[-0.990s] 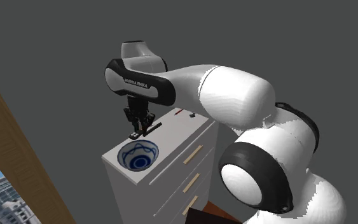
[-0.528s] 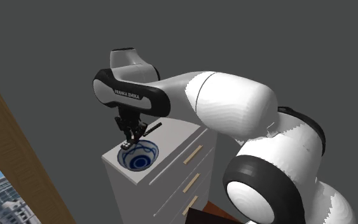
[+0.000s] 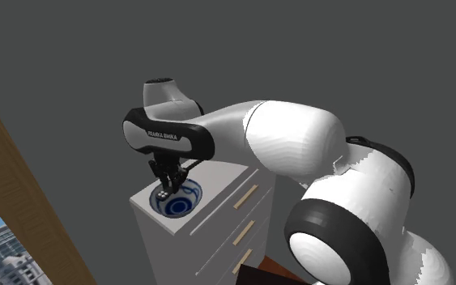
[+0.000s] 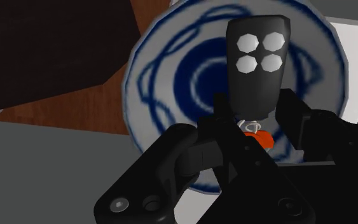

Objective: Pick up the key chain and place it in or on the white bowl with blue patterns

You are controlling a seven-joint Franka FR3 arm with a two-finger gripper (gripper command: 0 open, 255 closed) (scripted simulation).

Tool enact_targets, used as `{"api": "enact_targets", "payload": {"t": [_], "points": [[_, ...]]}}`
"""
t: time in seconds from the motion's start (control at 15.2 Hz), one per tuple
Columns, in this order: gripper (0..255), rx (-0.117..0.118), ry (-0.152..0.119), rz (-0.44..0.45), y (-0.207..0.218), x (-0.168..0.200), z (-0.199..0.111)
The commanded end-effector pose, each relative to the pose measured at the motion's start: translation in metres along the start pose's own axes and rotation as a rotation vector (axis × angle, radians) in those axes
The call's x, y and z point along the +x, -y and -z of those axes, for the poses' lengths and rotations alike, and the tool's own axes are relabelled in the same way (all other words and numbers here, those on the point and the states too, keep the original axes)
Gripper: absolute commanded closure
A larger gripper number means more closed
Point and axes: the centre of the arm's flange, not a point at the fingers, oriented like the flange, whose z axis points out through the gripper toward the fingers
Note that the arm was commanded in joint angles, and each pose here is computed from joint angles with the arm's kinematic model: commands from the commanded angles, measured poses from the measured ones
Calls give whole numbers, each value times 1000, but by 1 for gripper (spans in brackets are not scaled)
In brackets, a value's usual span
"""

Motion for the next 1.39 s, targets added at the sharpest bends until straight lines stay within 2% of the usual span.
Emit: {"api": "enact_targets", "payload": {"t": [0.0,0.2,0.66,0.73,1.06,1.32], "points": [[255,1,0,0,-1,1,-10],[255,1,0,0,-1,2,-25],[255,1,0,0,-1,2,-25],[0,1,0,0,-1,2,-25],[0,1,0,0,-1,2,-25],[0,1,0,0,-1,2,25]]}}
